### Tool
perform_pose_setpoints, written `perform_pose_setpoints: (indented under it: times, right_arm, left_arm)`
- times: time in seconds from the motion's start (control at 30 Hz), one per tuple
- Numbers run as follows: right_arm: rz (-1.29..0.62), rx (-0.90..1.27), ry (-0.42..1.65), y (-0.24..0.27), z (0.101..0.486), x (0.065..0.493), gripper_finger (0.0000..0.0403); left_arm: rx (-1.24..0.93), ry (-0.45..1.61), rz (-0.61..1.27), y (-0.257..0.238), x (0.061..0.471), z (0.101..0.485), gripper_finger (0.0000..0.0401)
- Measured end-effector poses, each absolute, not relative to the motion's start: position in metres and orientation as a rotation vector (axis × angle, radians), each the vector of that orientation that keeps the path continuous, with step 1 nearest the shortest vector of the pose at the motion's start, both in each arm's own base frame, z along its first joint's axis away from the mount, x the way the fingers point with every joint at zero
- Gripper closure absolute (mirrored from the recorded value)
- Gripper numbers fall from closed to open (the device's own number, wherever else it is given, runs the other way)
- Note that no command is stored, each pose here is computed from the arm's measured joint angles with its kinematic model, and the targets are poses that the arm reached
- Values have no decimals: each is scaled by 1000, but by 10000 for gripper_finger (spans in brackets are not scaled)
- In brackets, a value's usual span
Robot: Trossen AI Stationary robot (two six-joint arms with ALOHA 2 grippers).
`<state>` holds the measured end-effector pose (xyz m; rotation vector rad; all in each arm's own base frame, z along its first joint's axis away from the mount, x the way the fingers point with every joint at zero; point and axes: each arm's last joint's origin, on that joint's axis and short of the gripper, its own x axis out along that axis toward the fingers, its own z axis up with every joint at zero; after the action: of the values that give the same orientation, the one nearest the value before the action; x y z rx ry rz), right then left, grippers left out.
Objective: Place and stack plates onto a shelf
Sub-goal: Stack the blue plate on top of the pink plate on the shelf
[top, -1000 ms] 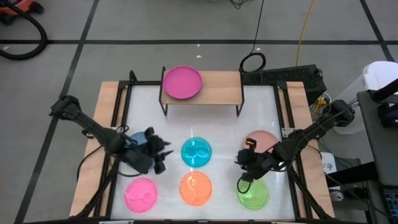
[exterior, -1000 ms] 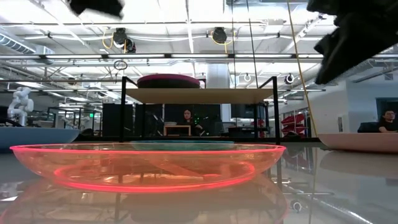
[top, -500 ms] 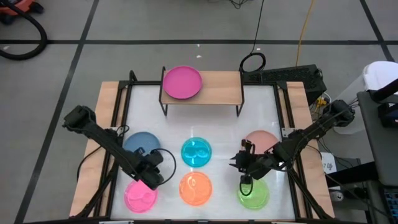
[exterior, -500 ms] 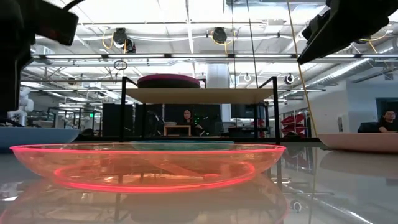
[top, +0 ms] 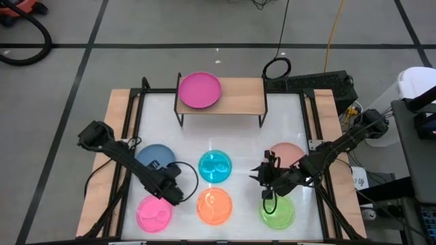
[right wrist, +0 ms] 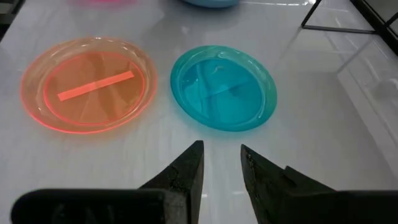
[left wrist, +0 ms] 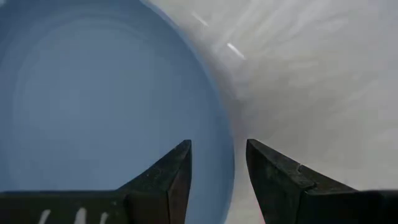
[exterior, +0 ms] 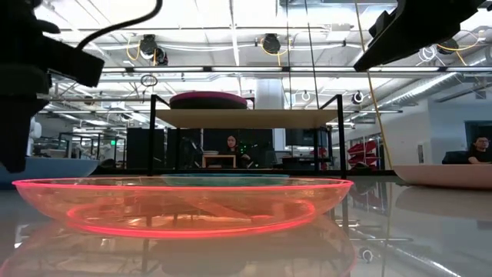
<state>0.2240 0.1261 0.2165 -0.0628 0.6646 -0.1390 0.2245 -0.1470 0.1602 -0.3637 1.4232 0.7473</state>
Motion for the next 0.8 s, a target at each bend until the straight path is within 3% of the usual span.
perform_pose_setpoints:
  times: [0.1, 0.33, 0.53, 0.8]
  right_arm:
    - [-139, -63, 665, 126, 217, 224, 314]
    - [-139, -63, 665, 126, 217, 224, 314]
    - [-139, -54, 661, 126, 217, 224, 314]
    - [-134, -50, 650, 127, 218, 225, 314]
  left_arm:
    - [-343, 1457, 726, -147, 228, 153, 267]
    - [-301, 1550, 671, -141, 232, 149, 383]
    - [-327, 1475, 626, -137, 233, 191, 390]
    - [-155, 1139, 599, -132, 238, 294, 391]
